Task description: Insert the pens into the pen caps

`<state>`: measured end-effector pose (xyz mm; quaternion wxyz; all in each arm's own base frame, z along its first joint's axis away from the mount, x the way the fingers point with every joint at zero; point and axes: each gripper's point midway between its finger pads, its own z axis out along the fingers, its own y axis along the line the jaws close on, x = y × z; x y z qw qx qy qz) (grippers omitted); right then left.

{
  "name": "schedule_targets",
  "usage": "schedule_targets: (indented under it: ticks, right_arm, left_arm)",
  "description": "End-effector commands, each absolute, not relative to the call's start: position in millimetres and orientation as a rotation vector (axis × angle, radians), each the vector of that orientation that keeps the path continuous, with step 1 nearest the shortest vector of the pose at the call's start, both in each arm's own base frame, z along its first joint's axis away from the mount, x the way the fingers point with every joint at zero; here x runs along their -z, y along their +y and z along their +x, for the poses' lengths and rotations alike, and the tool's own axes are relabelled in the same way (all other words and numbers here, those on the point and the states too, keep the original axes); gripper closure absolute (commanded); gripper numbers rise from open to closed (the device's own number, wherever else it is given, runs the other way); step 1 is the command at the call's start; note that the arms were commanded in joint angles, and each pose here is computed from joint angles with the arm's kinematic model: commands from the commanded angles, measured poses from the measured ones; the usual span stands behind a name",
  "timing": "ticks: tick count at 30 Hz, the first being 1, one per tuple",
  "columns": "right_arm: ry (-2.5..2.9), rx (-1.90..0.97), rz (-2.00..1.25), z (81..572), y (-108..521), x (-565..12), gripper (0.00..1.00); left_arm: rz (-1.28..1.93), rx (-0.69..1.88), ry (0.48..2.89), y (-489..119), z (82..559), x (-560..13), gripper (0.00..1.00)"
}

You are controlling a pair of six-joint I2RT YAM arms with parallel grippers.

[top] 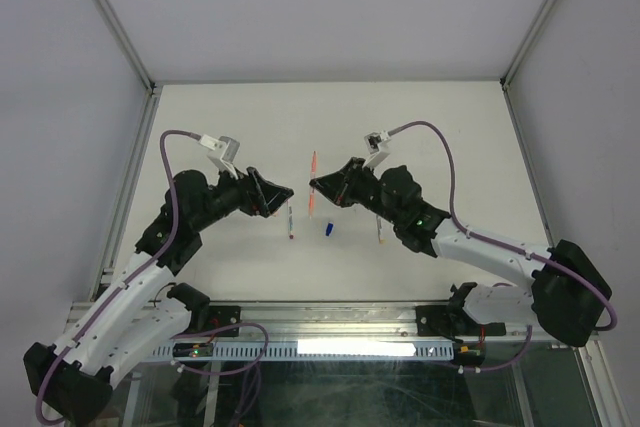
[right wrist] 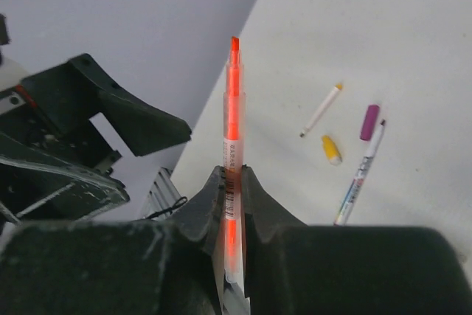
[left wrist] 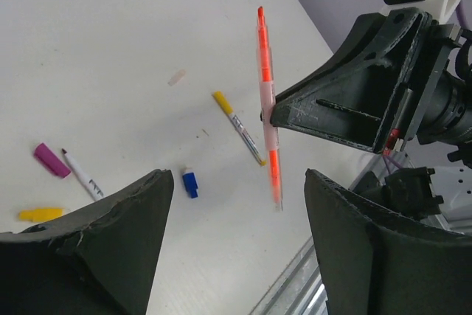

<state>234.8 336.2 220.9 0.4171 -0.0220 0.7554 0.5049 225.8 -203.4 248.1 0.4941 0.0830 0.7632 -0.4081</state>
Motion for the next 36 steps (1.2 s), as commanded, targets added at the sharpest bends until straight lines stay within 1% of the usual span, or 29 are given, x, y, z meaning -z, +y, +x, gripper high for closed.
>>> schedule_targets:
  ticks: [1, 9, 17, 22, 33, 36]
  right_arm:
    - [1.651, -1.428, -0.023, 235.1, 339.4, -291.1, 1.0]
    - [1.565, -1.502, -0.041, 234.8, 347.8, -321.6, 1.0]
    - [1.534, -1.557, -0.074, 230.6, 356.3, -333.6, 1.0]
    - [1.542, -1.576, -0.1, 226.2, 364.1, -334.3, 1.0]
    - [1.57, -1.536, -0.151, 220.4, 371.7, -328.1, 1.0]
    - [1.577, -1.526, -0.16, 219.5, 371.9, -326.9, 1.0]
  left_arm:
    - [0.301, 1.129, 1.72, -221.6, 217.5, -278.0, 0.27]
    - [0.354, 1.194, 1.68, -232.8, 216.5, -288.6, 0.27]
    - [0.368, 1.226, 1.683, -241.0, 222.3, -289.8, 0.36]
    - [0.379, 1.251, 1.654, -245.7, 224.8, -298.6, 0.39]
    - [0.365, 1.258, 1.619, -248.4, 231.9, -311.5, 0.61]
    - [0.361, 1.251, 1.617, -247.7, 232.8, -312.5, 0.7]
